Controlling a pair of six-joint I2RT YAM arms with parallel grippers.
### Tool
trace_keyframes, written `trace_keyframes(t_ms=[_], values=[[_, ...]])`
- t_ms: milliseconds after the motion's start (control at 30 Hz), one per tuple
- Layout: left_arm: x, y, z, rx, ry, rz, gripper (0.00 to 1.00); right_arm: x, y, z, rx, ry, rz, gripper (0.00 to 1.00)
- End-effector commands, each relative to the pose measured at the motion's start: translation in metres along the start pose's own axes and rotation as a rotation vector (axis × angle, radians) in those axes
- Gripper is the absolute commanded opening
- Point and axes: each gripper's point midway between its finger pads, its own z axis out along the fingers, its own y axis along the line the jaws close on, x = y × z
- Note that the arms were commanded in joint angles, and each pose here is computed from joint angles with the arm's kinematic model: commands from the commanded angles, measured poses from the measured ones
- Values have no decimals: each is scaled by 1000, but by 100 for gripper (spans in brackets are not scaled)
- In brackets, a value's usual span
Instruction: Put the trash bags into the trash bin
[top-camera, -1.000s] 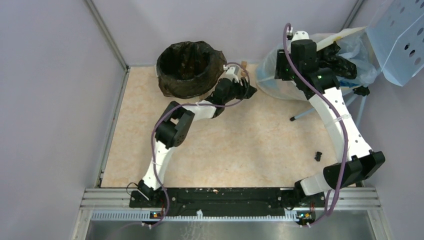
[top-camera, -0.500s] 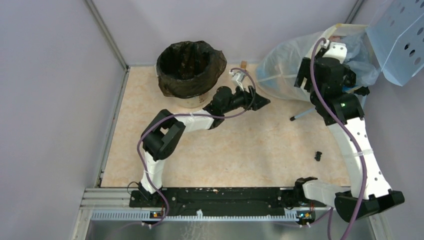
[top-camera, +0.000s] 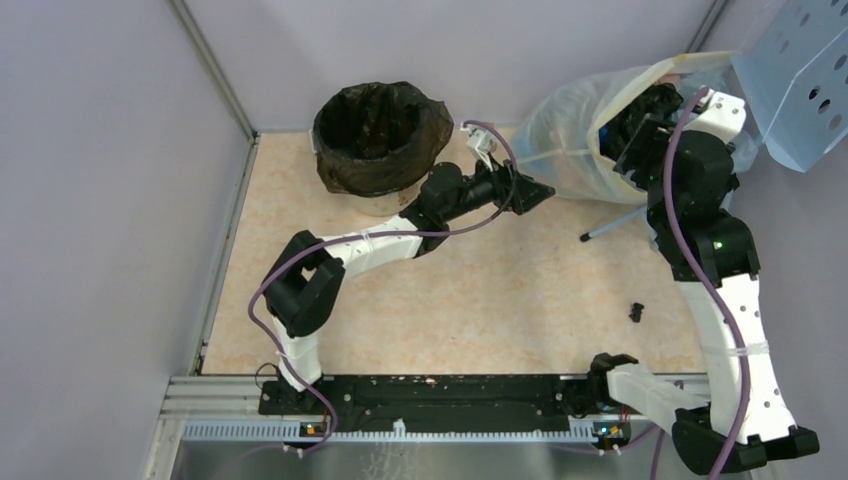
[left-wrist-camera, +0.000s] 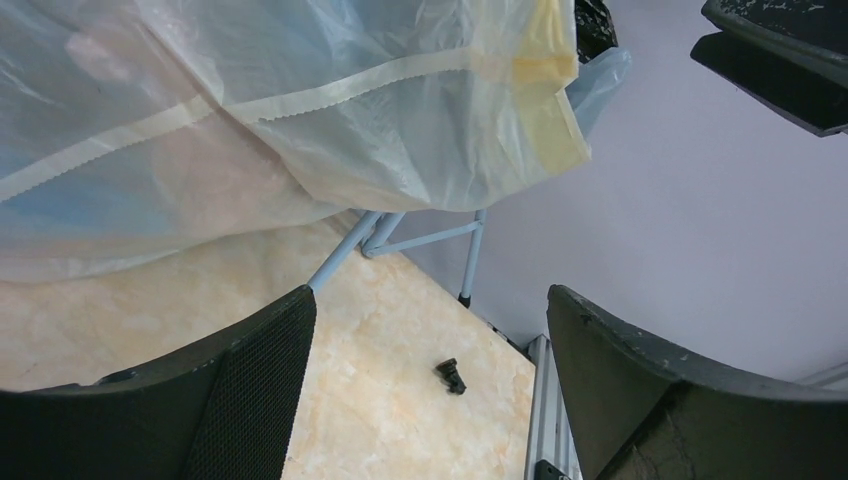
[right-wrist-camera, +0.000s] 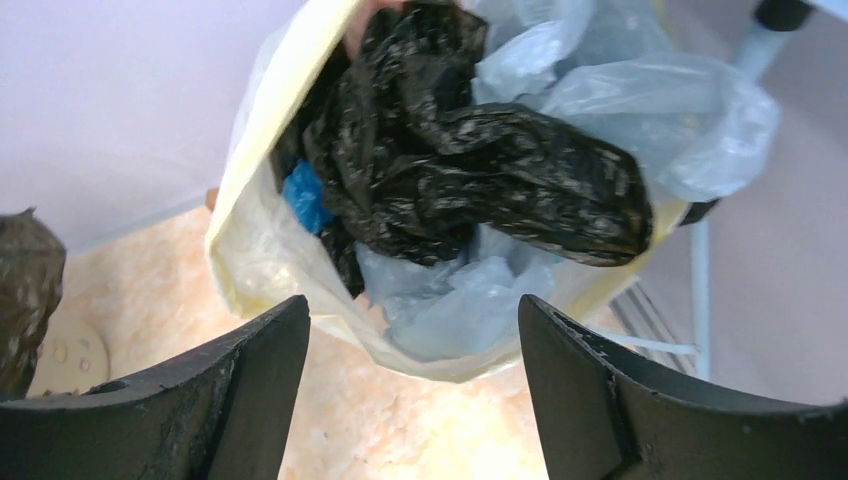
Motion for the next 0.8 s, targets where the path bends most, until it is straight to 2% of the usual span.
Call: trace_keyframes(t_ms=[0,200,367,567,700,767], values=[[-36,-35,-2,37,-60,91,90,-29,-36,-13,170,-101,97,75],[-45,-45,-6,23,-58,126,87,-20,-23,16,107,-33,138,77],[-47,-56,-19,9,-46,172,87,-24,-16,50,150,-16,122,79],[-48,-55,-52,-81,-9,244,87,-31,-34,76,316,-4,24,80],[-55,-51,-81,-174,-6,300,88,-31,-32,80,311,-3,24,75],[-61,-50,-96,-218,-20,327,88,-34,-30,75,292,-10,33,78]])
